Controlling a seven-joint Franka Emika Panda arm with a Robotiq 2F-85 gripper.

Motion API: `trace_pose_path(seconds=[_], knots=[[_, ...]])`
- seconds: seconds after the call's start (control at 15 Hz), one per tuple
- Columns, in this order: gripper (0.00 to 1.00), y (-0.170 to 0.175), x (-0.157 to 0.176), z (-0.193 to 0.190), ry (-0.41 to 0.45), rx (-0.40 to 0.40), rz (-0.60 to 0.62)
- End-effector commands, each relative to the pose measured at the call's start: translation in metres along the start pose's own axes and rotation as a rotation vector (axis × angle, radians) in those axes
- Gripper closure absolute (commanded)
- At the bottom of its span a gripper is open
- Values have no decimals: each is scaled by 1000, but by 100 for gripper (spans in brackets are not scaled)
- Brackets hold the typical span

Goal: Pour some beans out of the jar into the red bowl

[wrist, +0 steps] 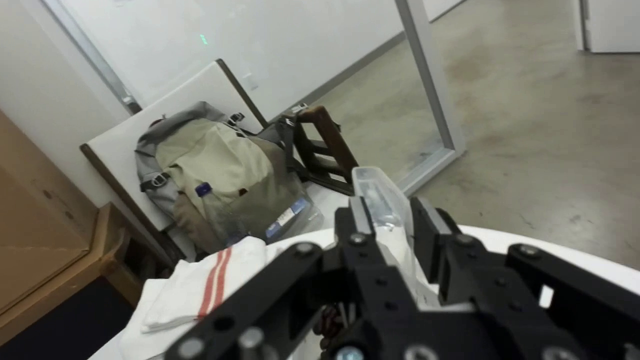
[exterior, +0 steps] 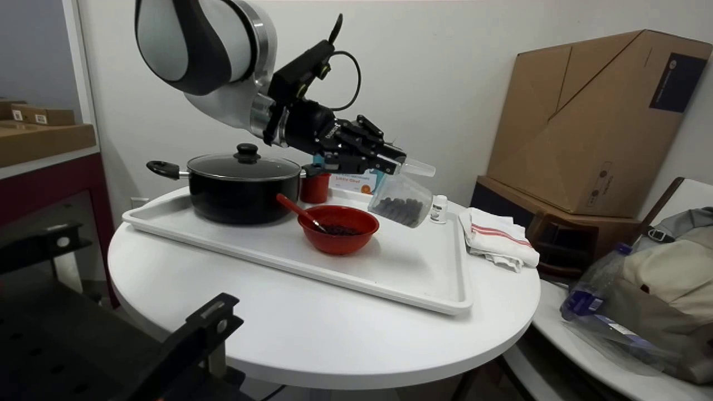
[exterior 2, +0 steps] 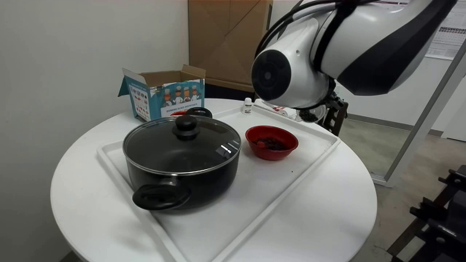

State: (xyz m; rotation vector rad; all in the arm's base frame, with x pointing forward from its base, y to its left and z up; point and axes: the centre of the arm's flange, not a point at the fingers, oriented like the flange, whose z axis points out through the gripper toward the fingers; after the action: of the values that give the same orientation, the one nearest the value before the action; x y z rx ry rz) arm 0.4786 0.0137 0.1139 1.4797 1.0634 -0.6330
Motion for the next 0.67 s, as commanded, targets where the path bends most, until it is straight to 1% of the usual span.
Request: trace_pose_path(seconds=[0.0, 0.33, 0.6], knots=[[89, 8, 2, -3, 44, 190, 57], [89, 14, 2, -4, 99, 462, 128], [89, 34, -3, 13, 114, 672, 232]])
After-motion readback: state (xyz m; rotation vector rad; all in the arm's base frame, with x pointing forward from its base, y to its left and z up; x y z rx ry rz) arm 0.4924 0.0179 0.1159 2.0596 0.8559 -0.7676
